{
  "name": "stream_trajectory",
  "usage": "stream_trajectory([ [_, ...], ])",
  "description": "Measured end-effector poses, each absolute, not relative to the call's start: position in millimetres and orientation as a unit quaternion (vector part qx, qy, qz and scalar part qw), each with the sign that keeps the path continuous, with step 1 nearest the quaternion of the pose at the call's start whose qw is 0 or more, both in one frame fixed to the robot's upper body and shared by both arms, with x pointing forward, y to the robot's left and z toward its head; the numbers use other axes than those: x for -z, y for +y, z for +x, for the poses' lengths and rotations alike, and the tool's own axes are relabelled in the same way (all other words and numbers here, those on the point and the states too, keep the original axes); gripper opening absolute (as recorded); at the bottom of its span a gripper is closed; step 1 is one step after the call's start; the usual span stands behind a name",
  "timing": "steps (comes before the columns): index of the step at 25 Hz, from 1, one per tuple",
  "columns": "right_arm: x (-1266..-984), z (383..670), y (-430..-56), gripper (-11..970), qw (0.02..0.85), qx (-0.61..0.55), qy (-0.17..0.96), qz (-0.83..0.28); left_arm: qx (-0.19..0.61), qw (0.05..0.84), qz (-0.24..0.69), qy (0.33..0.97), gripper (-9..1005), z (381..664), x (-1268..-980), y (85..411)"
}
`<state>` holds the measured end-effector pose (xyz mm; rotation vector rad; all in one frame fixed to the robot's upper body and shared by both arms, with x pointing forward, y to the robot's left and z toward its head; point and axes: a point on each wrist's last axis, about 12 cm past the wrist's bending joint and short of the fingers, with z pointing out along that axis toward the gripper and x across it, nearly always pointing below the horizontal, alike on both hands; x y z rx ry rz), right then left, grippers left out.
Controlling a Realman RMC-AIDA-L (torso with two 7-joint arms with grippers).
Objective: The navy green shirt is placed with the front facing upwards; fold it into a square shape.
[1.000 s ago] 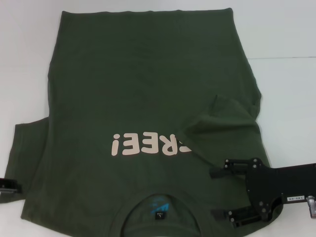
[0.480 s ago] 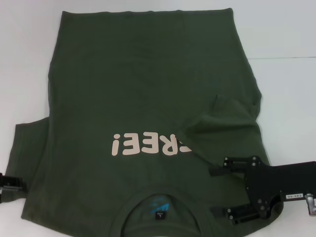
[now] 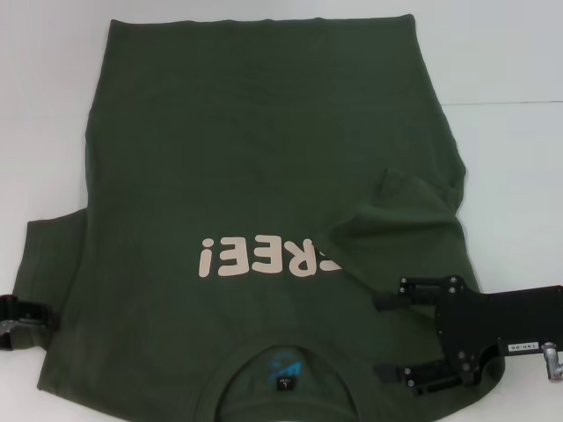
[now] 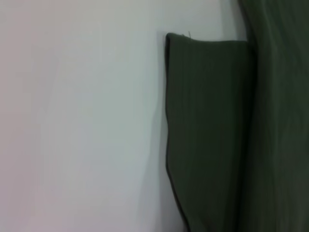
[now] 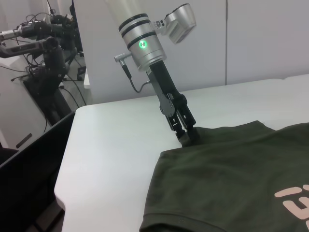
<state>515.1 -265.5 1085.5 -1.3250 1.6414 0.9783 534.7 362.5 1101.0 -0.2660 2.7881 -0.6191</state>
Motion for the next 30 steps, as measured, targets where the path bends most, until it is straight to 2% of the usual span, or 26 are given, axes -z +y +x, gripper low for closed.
stream_trajectory([
  [3, -1085.3, 515.6, -265.0, 899, 0.396, -0.385, 0.648, -0.524, 0.215, 0.137, -0.090, 0.963, 776, 537.4, -1100.7, 361.1],
  [22, -1084.7, 516.0, -264.8, 890, 0.394, -0.385, 0.650, -0.524, 0.202, 0.136, -0.065, 0.968, 592, 546.8, -1101.5, 351.3],
  [28, -1085.0, 516.4, -264.0, 881, 0.394, -0.385, 0.650, -0.524, 0.199, 0.139, -0.065, 0.968, 383, 547.6, -1102.1, 351.6],
  [30, -1085.0, 516.5, -263.8, 881, 0.393, -0.386, 0.650, -0.524, 0.198, 0.141, -0.064, 0.968, 280, 548.0, -1102.6, 352.0],
])
